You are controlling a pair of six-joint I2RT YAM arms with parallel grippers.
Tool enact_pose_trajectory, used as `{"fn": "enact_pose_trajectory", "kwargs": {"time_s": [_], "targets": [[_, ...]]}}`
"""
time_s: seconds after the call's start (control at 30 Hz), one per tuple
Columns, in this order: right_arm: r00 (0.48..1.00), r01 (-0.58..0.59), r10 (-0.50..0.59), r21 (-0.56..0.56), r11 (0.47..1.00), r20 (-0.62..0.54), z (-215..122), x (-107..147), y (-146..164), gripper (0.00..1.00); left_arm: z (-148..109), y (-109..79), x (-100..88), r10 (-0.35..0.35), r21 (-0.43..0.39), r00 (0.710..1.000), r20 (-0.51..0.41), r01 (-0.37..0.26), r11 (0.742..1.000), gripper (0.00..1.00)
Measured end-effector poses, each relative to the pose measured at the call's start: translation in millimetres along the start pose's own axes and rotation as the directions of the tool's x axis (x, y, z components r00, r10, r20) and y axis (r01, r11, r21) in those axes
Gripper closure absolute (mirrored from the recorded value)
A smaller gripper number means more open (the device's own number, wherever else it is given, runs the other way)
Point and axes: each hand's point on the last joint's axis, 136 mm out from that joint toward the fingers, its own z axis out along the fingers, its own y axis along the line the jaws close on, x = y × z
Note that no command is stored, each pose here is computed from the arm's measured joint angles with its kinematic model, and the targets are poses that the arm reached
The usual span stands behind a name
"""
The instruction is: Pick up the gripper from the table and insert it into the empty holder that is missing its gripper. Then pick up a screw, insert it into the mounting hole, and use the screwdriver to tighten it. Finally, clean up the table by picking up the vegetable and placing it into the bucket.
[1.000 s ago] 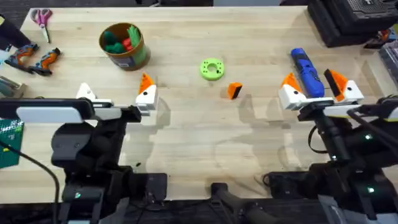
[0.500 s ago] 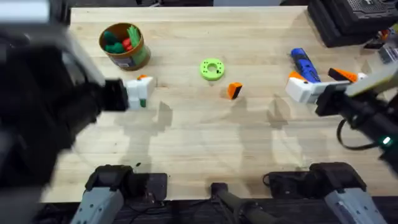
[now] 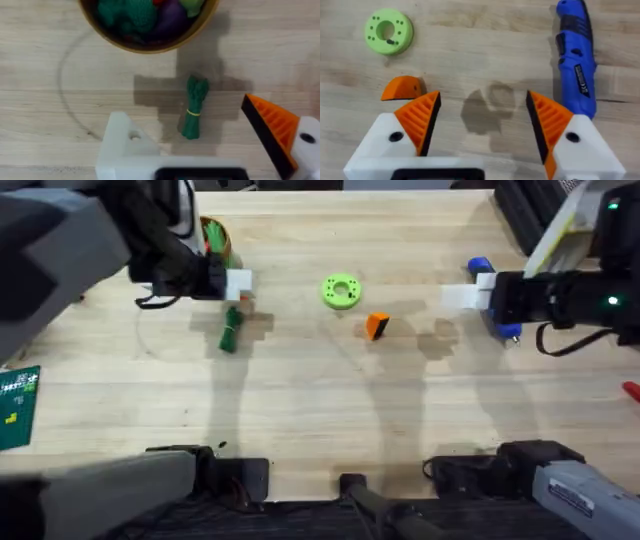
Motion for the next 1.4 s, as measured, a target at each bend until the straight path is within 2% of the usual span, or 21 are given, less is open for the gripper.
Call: {"fn": "enact_pose_trajectory", "kwargs": {"time_s": [0.2, 0.33, 0.47, 0.57, 0.7, 0.73, 0.9, 0.93, 1.0, 1.03, 1.07, 1.23, 1.27, 1.4], "targets": [[1.000, -0.004, 0.004, 0.000, 1.000, -0.030, 7, 3, -1, 0.009, 26, -0.8, 13.2, 0.045, 0.006, 0.994, -0.098, -0.044, 0.999, 0.015], [1.000, -0.004, 0.004, 0.000, 1.000, -0.029, 7, 3, -1, 0.008, 41, -1.1, 22.1, 0.092, 0.016, 0.983, -0.156, -0.091, 0.996, 0.015], [1.000, -0.004, 0.004, 0.000, 1.000, -0.029, 7, 3, -1, 0.008, 59, -1.4, 32.4, 0.115, 0.026, 0.969, -0.219, -0.111, 0.993, 0.015], [1.000, -0.004, 0.004, 0.000, 1.000, -0.029, 7, 3, -1, 0.008, 69, -3.3, 36.1, 0.121, 0.040, 0.963, -0.242, -0.115, 0.993, 0.015], [0.999, -0.006, 0.006, 0.000, 1.000, -0.042, 7, 6, -1, 0.008, 69, -4.0, 34.4, 0.134, 0.050, 0.963, -0.235, -0.125, 0.991, 0.009], [0.999, -0.007, 0.007, 0.000, 1.000, -0.048, 7, 8, -1, 0.008, 69, -3.9, 34.0, 0.134, 0.052, 0.963, -0.233, -0.125, 0.991, 0.058], [0.997, -0.011, 0.011, 0.001, 1.000, -0.075, 6, 15, -1, 0.008, 69, -0.3, 35.7, 0.127, 0.051, 0.962, -0.240, -0.118, 0.992, 0.827], [0.997, -0.011, 0.011, 0.001, 1.000, -0.074, 6, 14, -1, 0.008, 69, 1.0, 36.0, 0.127, 0.050, 0.962, -0.241, -0.118, 0.992, 0.951], [0.997, -0.011, 0.011, 0.001, 1.000, -0.074, 6, 14, -1, 0.008, 69, 3.4, 35.9, 0.121, 0.046, 0.963, -0.242, -0.113, 0.992, 0.991], [0.997, -0.011, 0.011, 0.001, 1.000, -0.074, 6, 14, -1, 0.008, 69, 3.9, 36.0, 0.120, 0.045, 0.963, -0.242, -0.112, 0.993, 0.991], [0.997, -0.011, 0.011, 0.001, 1.000, -0.074, 6, 14, -1, 0.008, 69, 4.3, 36.0, 0.124, 0.046, 0.962, -0.242, -0.116, 0.992, 0.928], [0.997, -0.011, 0.011, 0.001, 1.000, -0.074, 6, 14, -1, 0.008, 67, 0.2, 41.5, 0.122, 0.071, 0.957, -0.262, -0.107, 0.992, 0.154], [0.997, -0.011, 0.011, 0.001, 1.000, -0.074, 6, 14, -1, 0.008, 67, -1.5, 43.5, 0.119, 0.081, 0.956, -0.269, -0.101, 0.992, 0.074], [0.997, -0.011, 0.011, 0.001, 1.000, -0.074, 6, 14, -1, 0.008, 56, -8.1, 47.5, 0.112, 0.117, 0.955, -0.275, -0.082, 0.990, 0.039]]}}
